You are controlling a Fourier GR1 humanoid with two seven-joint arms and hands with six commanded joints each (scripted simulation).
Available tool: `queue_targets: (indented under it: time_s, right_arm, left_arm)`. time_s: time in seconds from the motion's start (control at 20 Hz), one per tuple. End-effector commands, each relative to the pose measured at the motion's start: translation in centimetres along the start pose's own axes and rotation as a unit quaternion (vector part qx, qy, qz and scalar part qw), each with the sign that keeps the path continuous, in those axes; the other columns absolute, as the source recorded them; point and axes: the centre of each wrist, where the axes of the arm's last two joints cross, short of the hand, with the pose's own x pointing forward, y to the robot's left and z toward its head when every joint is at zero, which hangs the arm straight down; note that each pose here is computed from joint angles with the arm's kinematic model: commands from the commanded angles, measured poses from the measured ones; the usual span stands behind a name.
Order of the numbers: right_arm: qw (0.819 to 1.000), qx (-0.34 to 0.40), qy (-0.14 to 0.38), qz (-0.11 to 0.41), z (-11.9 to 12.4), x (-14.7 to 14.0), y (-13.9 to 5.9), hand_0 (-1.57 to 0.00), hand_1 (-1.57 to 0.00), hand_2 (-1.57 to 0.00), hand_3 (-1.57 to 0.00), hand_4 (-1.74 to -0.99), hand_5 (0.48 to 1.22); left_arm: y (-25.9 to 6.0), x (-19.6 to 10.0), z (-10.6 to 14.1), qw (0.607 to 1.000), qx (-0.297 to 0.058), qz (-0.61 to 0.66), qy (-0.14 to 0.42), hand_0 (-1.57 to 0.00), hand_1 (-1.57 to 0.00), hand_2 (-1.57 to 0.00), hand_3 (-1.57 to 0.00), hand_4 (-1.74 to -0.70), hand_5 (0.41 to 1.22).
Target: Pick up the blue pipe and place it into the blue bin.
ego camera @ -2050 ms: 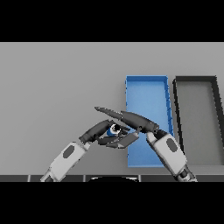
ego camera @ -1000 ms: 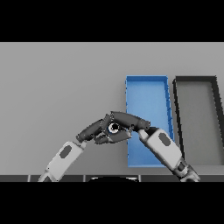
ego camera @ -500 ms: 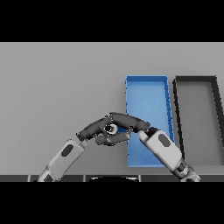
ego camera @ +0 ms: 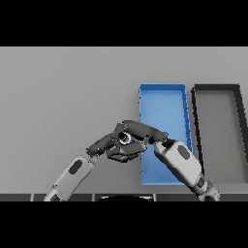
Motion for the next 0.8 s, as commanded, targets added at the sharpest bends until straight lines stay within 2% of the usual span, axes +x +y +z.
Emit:
queue_targets:
  time_s: [0.0, 0.1, 0.2, 0.25, 0.4, 0.6, 0.75]
  right_arm:
    - [1.000, -0.001, 0.001, -0.005, 0.1, 0.7, -0.4, -1.57, -1.57, -1.57, -1.57, -1.541, 1.221]
    - [1.000, 0.003, 0.013, -0.015, 0.2, 1.7, -0.6, -1.57, -1.57, -1.57, -1.57, -1.613, 1.221]
    - [0.999, -0.008, -0.002, -0.048, 0.0, 3.7, -1.5, -1.57, -1.57, -1.57, -1.57, -1.659, 1.221]
    - [0.998, -0.020, -0.006, -0.055, 0.1, 5.0, -2.2, -1.57, -1.57, -1.57, -1.57, -1.675, 1.194]
    - [0.995, -0.036, -0.061, -0.065, -0.4, 9.7, -4.8, -1.57, -1.57, -1.57, -1.57, -1.707, 1.141]
    - [0.989, -0.107, -0.097, -0.022, 0.1, 13.7, -7.8, -1.57, -1.57, -1.57, -1.57, -1.727, 1.113]
    - [0.977, -0.202, -0.075, -0.001, 0.4, 14.5, -11.3, -1.57, -1.57, -1.57, -1.57, -1.734, 1.127]
  left_arm:
    - [0.1, -0.1, 0.1, 1.000, 0.002, -0.002, 0.002, -0.01, -0.01, -0.01, -0.01, -0.91, 0.541]
    - [0.0, 0.2, 0.2, 1.000, -0.001, 0.001, 0.007, 0.00, 0.00, 0.00, 0.00, -0.91, 0.524]
    - [0.0, -0.1, 0.5, 1.000, -0.006, 0.003, 0.014, 0.00, 0.00, 0.00, 0.00, -0.92, 0.507]
    - [-0.1, 0.0, 0.4, 1.000, -0.008, 0.003, 0.012, 0.00, 0.00, 0.00, 0.00, -0.92, 0.504]
    - [-0.3, 0.1, 0.3, 1.000, -0.009, 0.002, 0.022, 0.00, 0.00, 0.00, 0.00, -0.92, 0.503]
    - [0.0, -0.2, 1.3, 1.000, -0.007, -0.003, 0.002, 0.00, 0.00, 0.00, 0.00, -0.91, 0.499]
    - [-0.3, 0.0, 1.2, 1.000, -0.013, 0.003, 0.004, 0.00, 0.00, 0.00, 0.00, -0.91, 0.491]
